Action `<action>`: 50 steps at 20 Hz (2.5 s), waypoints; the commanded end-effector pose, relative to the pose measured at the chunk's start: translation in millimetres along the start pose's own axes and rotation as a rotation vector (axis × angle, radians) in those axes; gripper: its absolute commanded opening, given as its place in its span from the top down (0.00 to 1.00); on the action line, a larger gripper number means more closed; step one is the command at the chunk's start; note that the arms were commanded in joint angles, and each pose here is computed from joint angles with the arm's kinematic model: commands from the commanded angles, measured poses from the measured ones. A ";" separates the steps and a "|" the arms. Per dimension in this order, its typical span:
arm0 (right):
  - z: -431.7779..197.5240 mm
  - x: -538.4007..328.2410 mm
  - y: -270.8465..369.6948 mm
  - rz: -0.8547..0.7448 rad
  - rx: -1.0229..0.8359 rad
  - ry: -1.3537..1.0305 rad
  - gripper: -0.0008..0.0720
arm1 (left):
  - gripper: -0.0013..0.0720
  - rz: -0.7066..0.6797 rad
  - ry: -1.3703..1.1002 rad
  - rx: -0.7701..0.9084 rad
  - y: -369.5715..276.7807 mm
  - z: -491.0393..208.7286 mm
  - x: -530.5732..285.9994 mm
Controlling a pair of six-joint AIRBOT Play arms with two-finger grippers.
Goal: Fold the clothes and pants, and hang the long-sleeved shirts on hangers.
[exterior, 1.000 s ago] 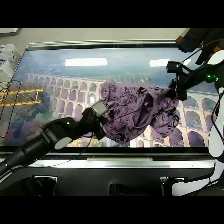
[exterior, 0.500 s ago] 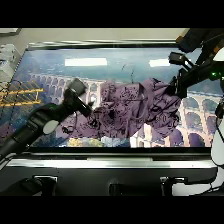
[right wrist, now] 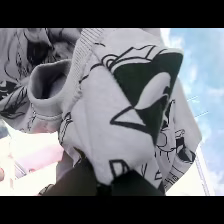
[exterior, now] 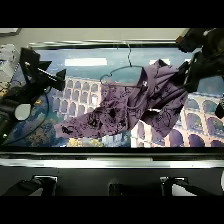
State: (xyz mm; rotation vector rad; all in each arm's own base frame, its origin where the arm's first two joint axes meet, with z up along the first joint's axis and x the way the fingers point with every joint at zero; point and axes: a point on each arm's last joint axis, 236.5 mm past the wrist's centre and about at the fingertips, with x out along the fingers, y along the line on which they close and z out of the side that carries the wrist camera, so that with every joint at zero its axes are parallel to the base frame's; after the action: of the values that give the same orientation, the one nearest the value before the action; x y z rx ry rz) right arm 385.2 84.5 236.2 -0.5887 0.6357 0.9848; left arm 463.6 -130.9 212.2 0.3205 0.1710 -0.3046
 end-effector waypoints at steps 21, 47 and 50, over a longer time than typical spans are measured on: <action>73.5 -33.7 54.7 -0.157 0.198 -0.060 0.94 | 0.19 -0.619 0.443 -1.006 -234.6 9.7 -54.2; 121.9 -57.8 94.7 -0.056 0.167 -0.257 0.94 | 0.95 -0.286 0.338 -0.922 -79.8 -54.3 34.3; 113.7 -55.9 93.3 -0.064 0.167 -0.221 0.94 | 0.95 -0.260 0.297 -0.928 -58.6 -42.4 36.7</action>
State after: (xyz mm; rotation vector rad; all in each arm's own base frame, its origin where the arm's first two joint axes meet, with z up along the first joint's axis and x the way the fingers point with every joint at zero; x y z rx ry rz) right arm 309.2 171.4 338.8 -0.3450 0.4853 0.8933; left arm 464.7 -200.2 136.8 -0.6008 0.6550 -0.4235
